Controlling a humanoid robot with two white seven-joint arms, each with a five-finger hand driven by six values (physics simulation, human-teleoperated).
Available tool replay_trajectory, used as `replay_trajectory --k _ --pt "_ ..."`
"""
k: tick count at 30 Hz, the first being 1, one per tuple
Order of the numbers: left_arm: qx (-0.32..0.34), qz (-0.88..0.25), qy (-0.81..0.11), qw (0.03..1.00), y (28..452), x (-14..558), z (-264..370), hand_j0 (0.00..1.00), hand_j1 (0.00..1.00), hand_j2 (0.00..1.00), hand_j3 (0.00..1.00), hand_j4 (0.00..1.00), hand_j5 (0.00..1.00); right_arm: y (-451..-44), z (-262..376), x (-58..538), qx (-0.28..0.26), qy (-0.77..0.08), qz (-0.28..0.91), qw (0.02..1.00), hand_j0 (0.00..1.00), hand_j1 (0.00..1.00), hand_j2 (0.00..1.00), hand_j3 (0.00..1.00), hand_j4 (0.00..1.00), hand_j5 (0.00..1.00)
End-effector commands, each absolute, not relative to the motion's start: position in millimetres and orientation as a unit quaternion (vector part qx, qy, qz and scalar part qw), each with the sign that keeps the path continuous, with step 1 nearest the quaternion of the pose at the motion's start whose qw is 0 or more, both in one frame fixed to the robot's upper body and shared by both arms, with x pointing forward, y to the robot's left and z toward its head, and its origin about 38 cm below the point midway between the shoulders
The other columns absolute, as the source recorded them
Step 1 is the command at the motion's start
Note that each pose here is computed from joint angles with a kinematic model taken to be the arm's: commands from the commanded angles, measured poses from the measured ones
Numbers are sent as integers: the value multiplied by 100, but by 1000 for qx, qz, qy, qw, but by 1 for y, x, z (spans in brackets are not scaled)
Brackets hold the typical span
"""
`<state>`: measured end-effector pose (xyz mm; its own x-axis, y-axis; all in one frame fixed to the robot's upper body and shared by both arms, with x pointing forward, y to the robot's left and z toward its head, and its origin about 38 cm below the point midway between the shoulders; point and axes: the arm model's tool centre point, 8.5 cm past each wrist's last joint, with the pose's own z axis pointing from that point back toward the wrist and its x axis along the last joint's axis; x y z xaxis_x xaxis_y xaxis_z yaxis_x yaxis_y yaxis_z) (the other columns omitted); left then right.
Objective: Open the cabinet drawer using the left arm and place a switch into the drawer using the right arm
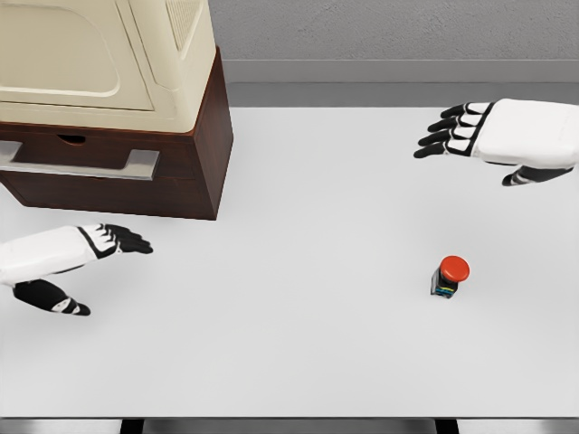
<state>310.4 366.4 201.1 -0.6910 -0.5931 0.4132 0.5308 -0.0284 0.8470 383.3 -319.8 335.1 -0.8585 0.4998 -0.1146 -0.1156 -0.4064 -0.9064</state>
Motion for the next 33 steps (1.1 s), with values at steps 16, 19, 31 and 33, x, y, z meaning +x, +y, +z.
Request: replay_trajectory --k 16,19,31,33 --pt "47 -639 -653 404 390 333 303 100 100 100 100 100 100 -332 298 376 -176 -454 848 208 100 100 100 100 100 100" --pt "42 -645 -637 420 394 329 297 100 100 100 100 100 100 -332 289 373 -166 -451 851 212 100 100 100 100 100 100" --pt "13 -632 -620 466 406 321 292 100 100 100 100 100 100 -324 244 364 -132 -423 870 215 100 100 100 100 100 100" --pt "17 -634 -616 468 408 320 295 100 100 100 100 100 100 -323 238 362 -124 -419 873 216 100 100 100 100 100 100"
